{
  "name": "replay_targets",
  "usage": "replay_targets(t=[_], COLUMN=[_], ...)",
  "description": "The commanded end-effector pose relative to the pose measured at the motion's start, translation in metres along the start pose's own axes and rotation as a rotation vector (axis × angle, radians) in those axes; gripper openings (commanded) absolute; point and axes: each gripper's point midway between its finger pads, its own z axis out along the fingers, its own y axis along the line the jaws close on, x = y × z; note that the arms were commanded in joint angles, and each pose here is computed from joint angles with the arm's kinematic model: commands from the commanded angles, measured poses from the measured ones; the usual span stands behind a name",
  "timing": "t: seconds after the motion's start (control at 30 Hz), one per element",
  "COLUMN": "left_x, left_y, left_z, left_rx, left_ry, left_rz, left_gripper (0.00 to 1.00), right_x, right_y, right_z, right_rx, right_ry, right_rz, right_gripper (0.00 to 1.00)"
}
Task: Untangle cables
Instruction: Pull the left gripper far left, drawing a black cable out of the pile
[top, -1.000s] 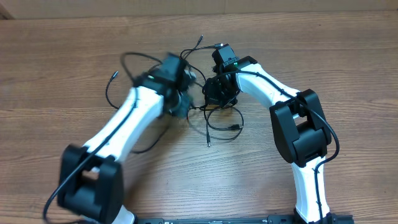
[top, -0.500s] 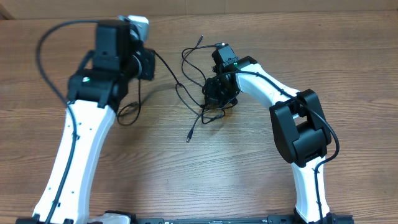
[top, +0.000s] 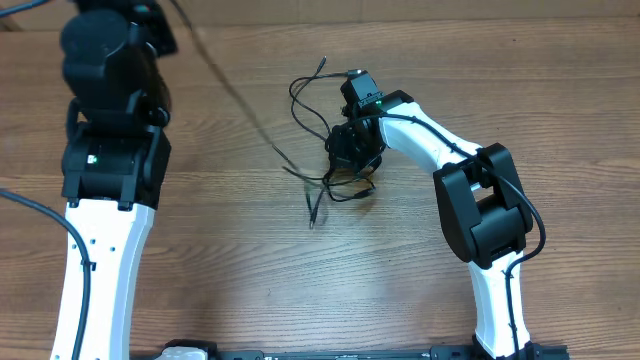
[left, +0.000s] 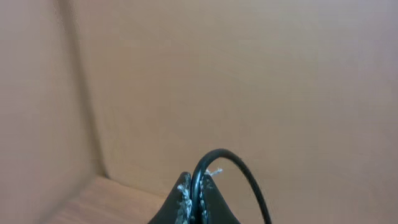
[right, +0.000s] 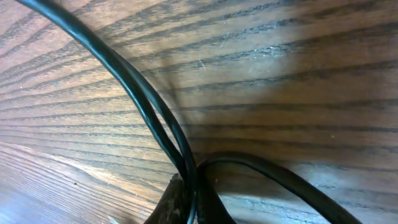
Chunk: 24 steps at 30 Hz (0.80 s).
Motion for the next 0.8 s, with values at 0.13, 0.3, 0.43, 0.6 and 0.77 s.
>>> replay_targets(t=[0.13, 0.3, 0.43, 0.6, 0.77], left_x=[-0.058, -0.068, -0.060, -0.011, 0.065], left_y=[0.078, 0.112, 0.140, 0.179, 0.218], left_z=[-0.011, -0.010, -0.008, 0.007, 0.026], left_rx=[-0.289, -0.366, -0.437, -0.509, -0.591], left_ry=[-0.205, -0.252, -0.223, -0.062, 0.166], left_rz=[-0.119, -0.131, -0.122, -0.161, -0.226], left_gripper=[0.04, 0.04, 0.04, 0.04, 0.04], right_x=[0.023, 0.022, 0.023, 0.022, 0.022], right_y=[-0.050, -0.050, -0.050, -0.050, -0.050], right_z=[0.045, 0.045, 0.045, 0.045, 0.045], right_rx=[0.164, 0.164, 0.164, 0.163, 0.164], right_ry=[0.077, 0.077, 0.077, 0.076, 0.077], right_rz=[0.031, 0.031, 0.032, 0.032, 0.032], right_gripper=[0.04, 0.04, 0.04, 0.04, 0.04])
